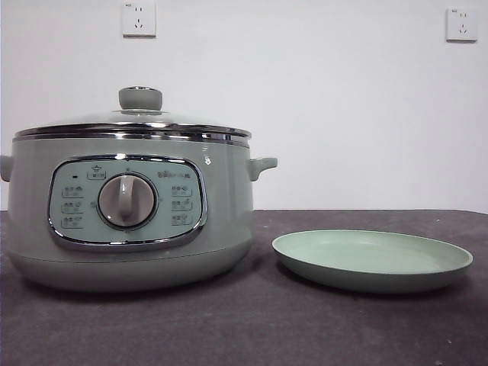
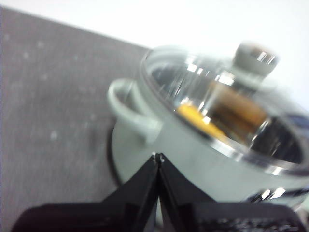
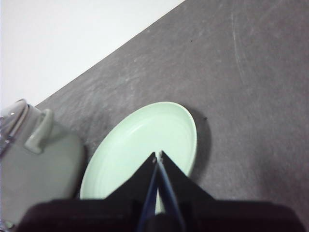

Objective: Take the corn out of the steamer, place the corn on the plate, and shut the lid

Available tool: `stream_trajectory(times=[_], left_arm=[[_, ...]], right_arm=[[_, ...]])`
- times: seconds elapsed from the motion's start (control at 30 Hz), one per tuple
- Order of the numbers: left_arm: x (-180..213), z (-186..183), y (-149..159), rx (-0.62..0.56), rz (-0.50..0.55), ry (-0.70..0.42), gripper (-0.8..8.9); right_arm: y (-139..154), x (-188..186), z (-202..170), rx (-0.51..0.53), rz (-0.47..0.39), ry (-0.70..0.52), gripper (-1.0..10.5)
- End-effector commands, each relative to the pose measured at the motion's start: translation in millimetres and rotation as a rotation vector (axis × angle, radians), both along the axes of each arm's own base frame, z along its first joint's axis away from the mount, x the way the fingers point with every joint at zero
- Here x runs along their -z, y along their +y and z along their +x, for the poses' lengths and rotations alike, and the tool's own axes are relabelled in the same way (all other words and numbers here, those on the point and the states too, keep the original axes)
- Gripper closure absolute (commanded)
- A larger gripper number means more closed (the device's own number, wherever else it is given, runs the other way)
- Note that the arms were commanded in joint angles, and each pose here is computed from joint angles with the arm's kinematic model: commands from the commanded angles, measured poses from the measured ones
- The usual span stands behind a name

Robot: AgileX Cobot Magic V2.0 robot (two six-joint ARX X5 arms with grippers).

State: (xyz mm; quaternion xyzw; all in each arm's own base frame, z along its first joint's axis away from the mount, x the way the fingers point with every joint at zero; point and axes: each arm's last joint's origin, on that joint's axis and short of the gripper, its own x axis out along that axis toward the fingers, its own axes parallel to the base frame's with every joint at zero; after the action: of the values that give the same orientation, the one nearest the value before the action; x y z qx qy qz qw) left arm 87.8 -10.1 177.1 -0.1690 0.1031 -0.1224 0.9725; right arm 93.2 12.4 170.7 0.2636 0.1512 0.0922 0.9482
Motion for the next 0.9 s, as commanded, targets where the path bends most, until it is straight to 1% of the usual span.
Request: stream_trajectory(times=[0.03,0.33,0.47,0.57,0.67,0.8,0.87,0.9], left_arm=[[-19.3,-3.8,0.2,0.003,0.006,-0.019,8.21],[-75.6,-1.1,-0.1,0.038,0.14,-0.004,8.21],[-97.5,7.5,-1.5,0.084,0.166,0.015,8.21],[-109.9,16.8,-3.3,0.143,0.171,0.051,8.21],[-116.7,28.5,-5.8,0.227,0.16,0.103,8.21],[-120.5,44.3,-8.7,0.325,0.126,0.186,8.17],[-120.2,51.9,-10.0,0.365,0.108,0.213,8.14],[-119.6,55.9,-10.5,0.378,0.1,0.227,8.12]], right_arm=[[-0.2,-18.9,0.0,-0.012,-0.053,-0.024,9.6],[0.7,-84.1,12.6,-0.053,-0.199,-0.021,9.5],[1.6,-111.3,23.1,-0.082,-0.265,0.014,9.5],[3.8,-129.1,32.7,-0.16,-0.309,0.054,9.5],[7.0,-142.6,43.0,-0.273,-0.333,0.086,9.5],[11.3,-151.8,57.3,-0.414,-0.327,0.13,9.5],[12.7,-152.2,64.5,-0.449,-0.312,0.147,9.4],[13.1,-151.2,67.7,-0.459,-0.308,0.156,9.1]])
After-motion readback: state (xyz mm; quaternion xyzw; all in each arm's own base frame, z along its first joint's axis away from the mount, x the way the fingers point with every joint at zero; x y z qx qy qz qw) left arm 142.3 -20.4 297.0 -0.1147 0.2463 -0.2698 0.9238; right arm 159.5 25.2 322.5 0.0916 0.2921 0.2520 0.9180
